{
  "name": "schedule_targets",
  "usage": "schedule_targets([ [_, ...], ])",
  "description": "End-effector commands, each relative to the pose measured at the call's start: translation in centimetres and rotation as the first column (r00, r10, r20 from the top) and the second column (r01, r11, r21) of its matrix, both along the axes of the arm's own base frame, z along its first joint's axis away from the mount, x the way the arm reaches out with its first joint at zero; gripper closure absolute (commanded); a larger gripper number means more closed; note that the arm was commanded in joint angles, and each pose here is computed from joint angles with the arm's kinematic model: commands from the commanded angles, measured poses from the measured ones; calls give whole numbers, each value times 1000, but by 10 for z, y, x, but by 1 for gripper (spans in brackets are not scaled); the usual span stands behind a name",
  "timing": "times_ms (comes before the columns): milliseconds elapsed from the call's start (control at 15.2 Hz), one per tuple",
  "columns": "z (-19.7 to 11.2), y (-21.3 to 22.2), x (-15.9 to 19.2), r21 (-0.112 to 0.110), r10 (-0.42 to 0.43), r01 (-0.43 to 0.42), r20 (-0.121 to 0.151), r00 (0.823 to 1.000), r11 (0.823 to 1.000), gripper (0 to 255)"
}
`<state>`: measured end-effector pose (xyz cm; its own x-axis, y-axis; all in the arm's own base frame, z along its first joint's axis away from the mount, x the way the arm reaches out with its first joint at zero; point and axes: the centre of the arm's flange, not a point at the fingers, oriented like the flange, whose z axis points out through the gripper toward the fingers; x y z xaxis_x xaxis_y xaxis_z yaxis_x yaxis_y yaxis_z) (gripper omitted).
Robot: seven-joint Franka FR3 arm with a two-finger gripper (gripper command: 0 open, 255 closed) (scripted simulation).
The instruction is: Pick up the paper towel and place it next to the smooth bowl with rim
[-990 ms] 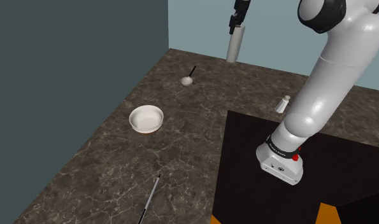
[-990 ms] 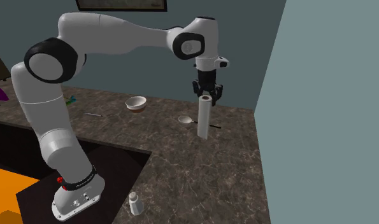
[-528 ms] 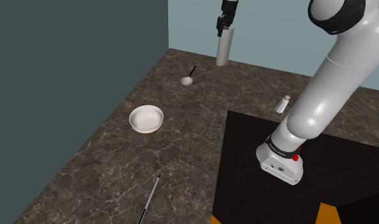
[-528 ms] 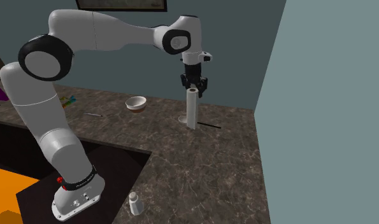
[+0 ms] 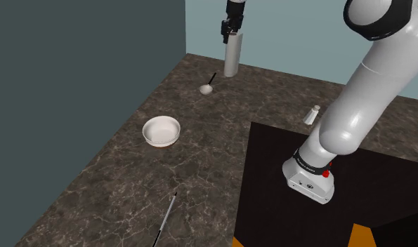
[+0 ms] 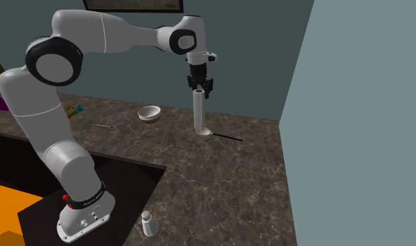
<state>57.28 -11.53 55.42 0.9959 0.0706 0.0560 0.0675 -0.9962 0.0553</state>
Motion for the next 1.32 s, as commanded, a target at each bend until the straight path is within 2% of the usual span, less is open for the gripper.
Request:
schedule_targets([
  [0, 0, 27, 5, 0, -2, 2, 0, 1000, 1000, 255],
  [1254, 1, 272, 60, 0, -2, 2, 0, 1000, 1000, 255],
])
